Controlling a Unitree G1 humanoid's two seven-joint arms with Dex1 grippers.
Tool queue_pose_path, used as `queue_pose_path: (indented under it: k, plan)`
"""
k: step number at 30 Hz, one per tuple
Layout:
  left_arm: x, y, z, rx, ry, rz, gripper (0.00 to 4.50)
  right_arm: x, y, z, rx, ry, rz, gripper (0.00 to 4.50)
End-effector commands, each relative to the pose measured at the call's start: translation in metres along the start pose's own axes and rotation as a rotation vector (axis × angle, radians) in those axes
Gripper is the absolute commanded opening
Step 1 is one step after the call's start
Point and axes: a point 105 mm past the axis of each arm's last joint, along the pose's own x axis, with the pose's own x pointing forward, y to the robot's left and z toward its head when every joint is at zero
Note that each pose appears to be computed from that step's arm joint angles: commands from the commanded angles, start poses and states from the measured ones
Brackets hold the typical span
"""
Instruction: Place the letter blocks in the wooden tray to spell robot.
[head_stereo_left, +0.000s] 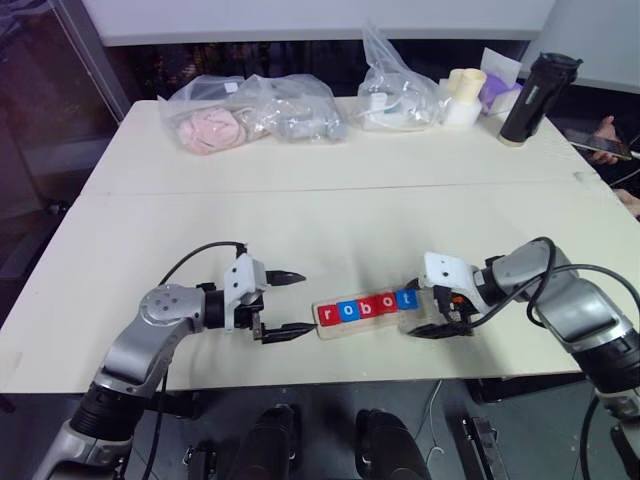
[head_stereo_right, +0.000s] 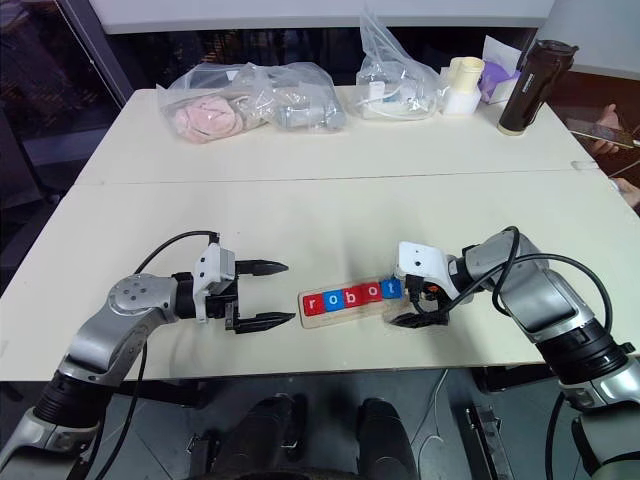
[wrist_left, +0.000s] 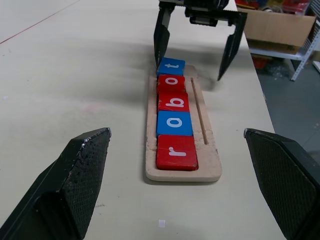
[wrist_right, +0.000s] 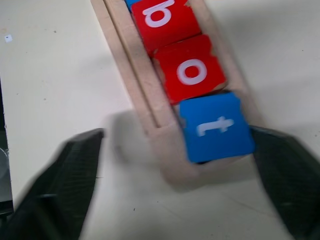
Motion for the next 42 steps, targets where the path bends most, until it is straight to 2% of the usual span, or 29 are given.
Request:
queue_pose_path:
  k: [1,9,17,26,42]
  plan:
    - [-0.001,0.001,0.006,0.037,-0.012,0.003,4.50,-0.015,-0.008,0.016,-0.060,-0.023,-0.049,4.49]
    - [0.001,0.001,0.006,0.039,-0.015,-0.005,4.50,-0.032,-0.023,0.024,-0.058,-0.056,-0.163,4.49]
    - [0.003,0.001,0.007,0.044,-0.016,-0.013,4.50,-0.030,-0.021,0.009,-0.036,-0.029,-0.169,4.49]
    - [0.001,0.001,0.006,0.041,-0.010,-0.013,4.50,-0.035,-0.045,-0.008,-0.026,0.005,-0.270,4.49]
    - [0.000,0.000,0.006,0.038,-0.004,-0.010,4.50,-0.019,-0.047,0.007,-0.063,-0.038,-0.250,4.49]
